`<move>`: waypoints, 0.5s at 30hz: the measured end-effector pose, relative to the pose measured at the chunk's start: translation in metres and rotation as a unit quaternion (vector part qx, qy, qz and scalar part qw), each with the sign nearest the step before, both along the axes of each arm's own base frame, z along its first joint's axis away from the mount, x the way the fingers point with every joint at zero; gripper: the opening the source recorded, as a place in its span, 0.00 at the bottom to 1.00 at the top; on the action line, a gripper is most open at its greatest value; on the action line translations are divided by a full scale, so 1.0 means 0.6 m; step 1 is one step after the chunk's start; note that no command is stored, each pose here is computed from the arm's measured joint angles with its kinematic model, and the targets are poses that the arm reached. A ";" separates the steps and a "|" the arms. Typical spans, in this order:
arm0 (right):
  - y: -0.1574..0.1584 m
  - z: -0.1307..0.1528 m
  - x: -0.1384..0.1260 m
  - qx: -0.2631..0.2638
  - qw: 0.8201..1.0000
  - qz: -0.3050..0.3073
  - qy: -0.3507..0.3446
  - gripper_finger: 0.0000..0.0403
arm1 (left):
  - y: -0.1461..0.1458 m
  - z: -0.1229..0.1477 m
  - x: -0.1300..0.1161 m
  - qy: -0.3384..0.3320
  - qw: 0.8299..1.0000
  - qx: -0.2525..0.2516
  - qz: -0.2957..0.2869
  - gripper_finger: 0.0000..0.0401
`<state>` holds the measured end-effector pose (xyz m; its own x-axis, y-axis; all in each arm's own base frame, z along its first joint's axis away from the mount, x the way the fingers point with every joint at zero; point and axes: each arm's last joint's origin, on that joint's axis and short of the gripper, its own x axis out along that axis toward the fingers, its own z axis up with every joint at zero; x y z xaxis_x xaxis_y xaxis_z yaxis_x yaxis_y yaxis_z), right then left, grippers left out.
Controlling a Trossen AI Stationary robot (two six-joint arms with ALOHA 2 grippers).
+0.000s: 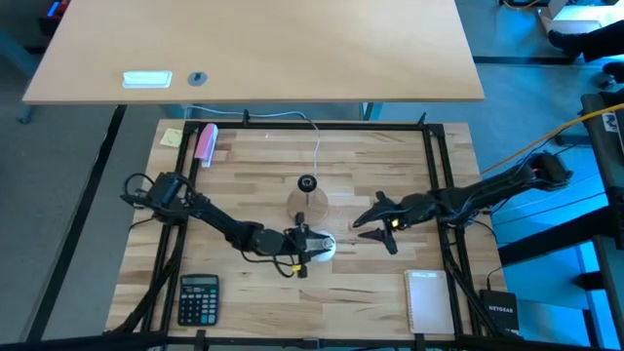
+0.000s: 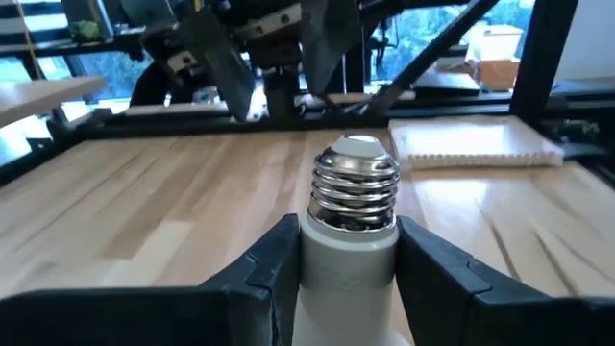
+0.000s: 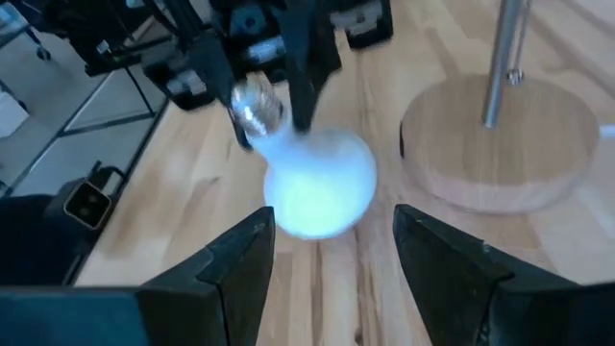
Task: Screw lightbulb
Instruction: Insert the white lightbulb into the lamp
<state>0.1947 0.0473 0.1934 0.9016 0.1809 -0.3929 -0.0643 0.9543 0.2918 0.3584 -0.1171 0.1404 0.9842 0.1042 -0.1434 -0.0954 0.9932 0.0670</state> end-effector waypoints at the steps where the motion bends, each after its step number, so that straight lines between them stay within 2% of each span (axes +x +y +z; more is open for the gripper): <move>1: 0.001 -0.002 0.005 -0.001 1.000 0.001 -0.004 0.54 | 0.000 -0.003 0.000 0.005 1.000 0.000 -0.001 0.34; 5: 0.005 -0.017 0.022 -0.018 1.000 0.008 -0.005 0.54 | 0.000 -0.008 -0.001 0.021 1.000 0.003 -0.001 0.38; 15: 0.011 -0.053 0.045 -0.032 0.999 0.015 0.020 0.54 | 0.002 -0.020 -0.003 0.059 0.998 -0.002 0.006 0.40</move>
